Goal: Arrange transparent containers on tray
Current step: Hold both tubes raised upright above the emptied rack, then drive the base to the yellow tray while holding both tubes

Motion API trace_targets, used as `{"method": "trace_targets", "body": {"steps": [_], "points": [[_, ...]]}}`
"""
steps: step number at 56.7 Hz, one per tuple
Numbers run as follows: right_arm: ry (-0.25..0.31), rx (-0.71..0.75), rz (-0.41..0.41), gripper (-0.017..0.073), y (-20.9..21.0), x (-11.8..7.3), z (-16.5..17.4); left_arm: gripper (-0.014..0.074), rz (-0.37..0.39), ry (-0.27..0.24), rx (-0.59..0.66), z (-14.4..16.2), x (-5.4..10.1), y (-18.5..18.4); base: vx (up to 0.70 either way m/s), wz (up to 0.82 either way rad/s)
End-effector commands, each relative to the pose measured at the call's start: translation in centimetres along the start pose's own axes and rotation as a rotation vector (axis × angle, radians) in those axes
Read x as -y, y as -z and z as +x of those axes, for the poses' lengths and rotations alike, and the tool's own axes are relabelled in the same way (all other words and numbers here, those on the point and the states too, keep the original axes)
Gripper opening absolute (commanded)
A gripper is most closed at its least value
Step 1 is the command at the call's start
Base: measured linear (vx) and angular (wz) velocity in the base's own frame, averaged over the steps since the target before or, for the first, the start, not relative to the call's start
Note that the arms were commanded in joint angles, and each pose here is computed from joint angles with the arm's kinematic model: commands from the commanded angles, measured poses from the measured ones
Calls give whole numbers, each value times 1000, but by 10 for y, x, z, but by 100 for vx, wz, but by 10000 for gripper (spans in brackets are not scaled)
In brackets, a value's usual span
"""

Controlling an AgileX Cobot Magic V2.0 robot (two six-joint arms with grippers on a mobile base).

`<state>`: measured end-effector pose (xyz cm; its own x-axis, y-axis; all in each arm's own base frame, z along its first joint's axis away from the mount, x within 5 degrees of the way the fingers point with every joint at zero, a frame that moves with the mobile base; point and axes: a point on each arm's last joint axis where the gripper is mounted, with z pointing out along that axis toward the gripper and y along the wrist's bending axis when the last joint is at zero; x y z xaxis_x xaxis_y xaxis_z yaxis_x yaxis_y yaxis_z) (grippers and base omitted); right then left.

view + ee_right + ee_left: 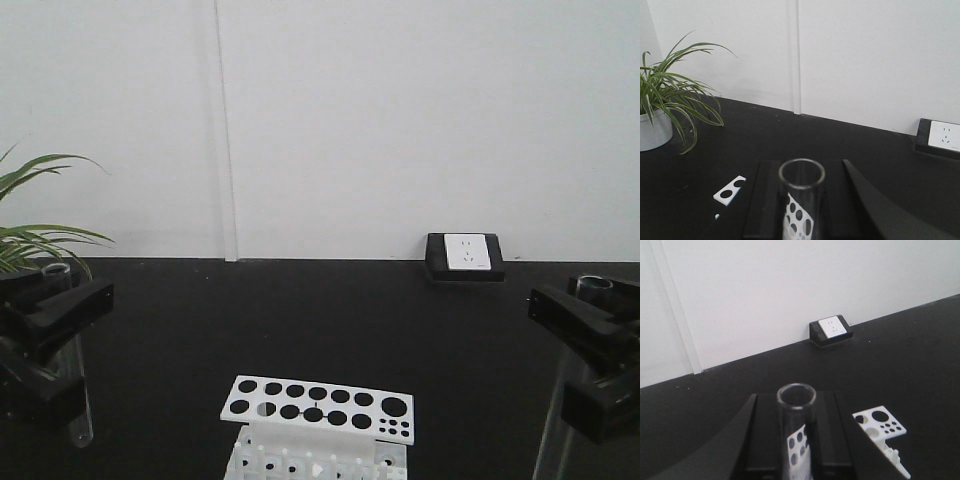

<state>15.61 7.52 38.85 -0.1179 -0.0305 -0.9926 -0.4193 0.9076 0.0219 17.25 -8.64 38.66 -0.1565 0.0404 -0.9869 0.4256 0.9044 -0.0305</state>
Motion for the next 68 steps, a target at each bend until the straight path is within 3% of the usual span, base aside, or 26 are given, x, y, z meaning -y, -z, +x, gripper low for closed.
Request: {"method": "trace_targets", "body": {"steps": [1, 68], "points": [[11, 109, -8, -13, 6, -1, -17, -3, 27, 15, 117, -15, 3, 7, 0, 0], [10, 106, -8, -13, 6, -1, -17, -3, 18, 8, 71, -9, 2, 4, -3, -1]]}}
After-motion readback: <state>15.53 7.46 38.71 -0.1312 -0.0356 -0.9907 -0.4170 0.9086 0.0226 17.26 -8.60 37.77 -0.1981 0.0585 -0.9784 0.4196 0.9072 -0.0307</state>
